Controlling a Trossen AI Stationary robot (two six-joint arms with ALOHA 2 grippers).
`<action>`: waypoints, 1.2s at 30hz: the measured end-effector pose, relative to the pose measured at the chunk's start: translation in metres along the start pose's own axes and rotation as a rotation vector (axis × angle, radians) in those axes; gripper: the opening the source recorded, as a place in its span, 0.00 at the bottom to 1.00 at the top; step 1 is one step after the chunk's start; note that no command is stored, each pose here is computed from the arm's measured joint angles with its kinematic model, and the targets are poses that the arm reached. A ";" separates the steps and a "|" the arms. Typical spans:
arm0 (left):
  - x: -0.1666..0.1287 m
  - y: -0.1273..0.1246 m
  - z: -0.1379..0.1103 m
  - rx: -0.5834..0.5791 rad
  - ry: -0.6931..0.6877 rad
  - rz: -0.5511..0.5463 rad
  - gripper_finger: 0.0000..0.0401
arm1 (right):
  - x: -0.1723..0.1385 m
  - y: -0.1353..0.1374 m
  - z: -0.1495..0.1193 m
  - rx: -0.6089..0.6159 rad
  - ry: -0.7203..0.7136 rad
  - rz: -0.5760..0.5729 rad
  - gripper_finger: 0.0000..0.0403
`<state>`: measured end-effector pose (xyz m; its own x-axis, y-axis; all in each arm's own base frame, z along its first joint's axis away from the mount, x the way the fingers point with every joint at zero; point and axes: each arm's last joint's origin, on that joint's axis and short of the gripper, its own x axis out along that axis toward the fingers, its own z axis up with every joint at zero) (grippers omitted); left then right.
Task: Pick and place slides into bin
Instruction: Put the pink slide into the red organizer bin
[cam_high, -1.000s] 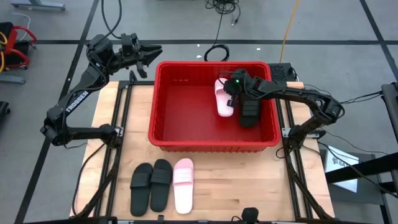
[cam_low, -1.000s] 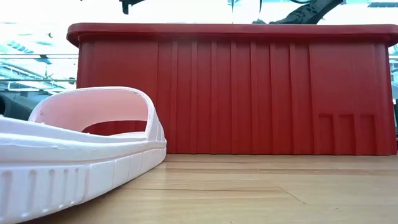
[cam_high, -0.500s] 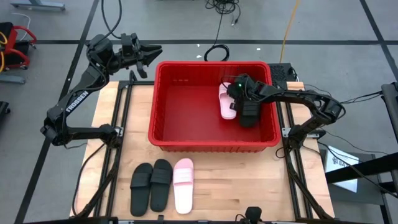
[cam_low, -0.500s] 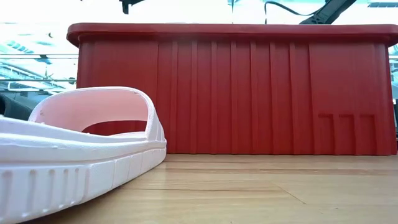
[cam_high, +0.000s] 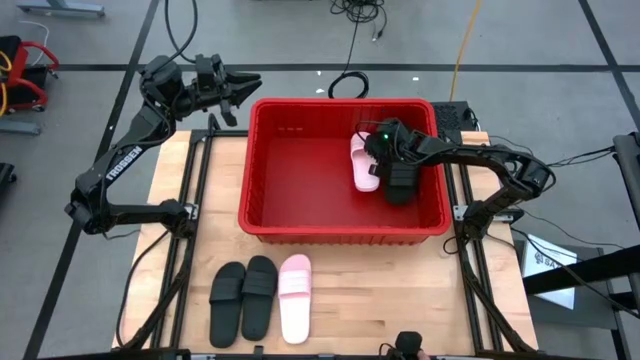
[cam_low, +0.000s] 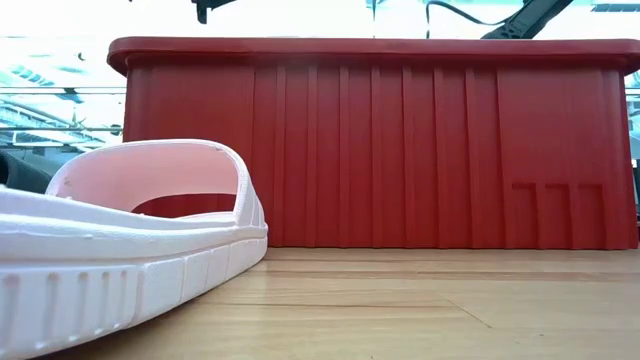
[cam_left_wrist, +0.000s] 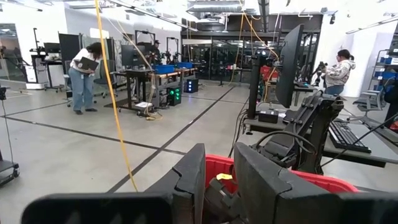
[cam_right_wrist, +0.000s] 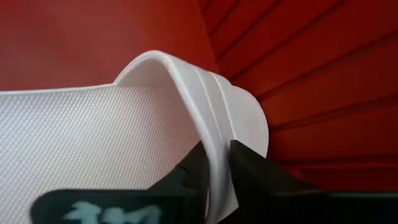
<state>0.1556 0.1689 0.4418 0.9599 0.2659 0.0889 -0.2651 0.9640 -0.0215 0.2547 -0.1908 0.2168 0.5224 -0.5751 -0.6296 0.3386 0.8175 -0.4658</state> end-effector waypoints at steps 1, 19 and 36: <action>0.000 0.000 0.000 0.000 0.000 0.000 0.21 | 0.000 0.000 0.000 0.001 -0.002 -0.001 0.15; 0.000 0.000 0.000 0.001 0.000 0.000 0.21 | -0.001 0.002 0.003 0.166 -0.019 0.009 0.43; 0.000 0.000 -0.001 -0.003 0.005 -0.001 0.21 | -0.024 0.004 0.002 0.129 0.060 -0.029 0.44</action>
<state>0.1556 0.1689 0.4412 0.9606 0.2650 0.0839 -0.2639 0.9643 -0.0241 0.2454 -0.1739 0.2310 0.4640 -0.5965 -0.6549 0.4531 0.7951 -0.4031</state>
